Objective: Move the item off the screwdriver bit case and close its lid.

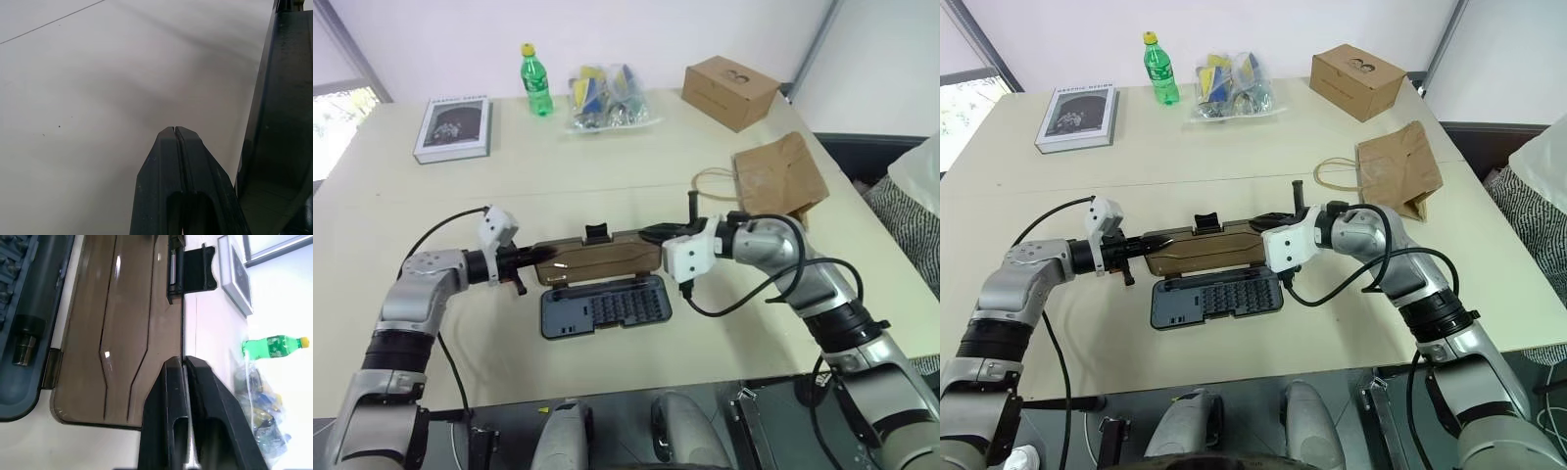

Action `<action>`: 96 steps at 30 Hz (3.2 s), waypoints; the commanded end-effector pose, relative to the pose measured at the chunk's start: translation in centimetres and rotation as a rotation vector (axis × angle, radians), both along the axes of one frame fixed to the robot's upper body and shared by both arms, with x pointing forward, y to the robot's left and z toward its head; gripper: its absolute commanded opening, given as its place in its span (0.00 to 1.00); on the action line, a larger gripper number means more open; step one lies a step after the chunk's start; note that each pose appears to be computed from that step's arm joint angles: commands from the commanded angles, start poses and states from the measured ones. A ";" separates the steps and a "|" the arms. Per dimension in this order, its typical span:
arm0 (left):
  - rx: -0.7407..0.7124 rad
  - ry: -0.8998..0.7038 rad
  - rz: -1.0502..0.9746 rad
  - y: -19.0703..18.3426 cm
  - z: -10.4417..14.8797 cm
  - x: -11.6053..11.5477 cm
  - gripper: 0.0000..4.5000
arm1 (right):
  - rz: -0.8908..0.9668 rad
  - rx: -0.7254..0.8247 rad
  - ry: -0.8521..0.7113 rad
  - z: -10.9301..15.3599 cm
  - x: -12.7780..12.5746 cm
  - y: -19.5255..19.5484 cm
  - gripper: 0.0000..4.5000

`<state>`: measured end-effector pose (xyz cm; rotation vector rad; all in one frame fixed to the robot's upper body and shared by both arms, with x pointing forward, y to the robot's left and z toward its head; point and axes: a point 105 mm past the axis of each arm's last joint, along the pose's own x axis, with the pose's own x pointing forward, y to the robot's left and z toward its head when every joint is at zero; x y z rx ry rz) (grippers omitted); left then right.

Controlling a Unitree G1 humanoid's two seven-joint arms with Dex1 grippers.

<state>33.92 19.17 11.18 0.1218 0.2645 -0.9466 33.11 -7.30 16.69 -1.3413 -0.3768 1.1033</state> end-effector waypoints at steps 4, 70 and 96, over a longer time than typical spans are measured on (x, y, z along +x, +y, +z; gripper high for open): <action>0.004 -0.044 -0.001 0.0 1.0 0.3 0.00 | -0.007 -0.035 0.034 1.2 -0.2 -1.0 0.76; -0.005 -0.130 -0.138 -2.3 7.6 -0.7 0.00 | -0.331 0.720 0.986 0.3 -4.6 -2.7 0.01; 0.153 0.007 -0.490 -8.4 2.0 2.8 0.00 | -0.489 0.455 1.615 -7.4 -10.7 3.3 0.01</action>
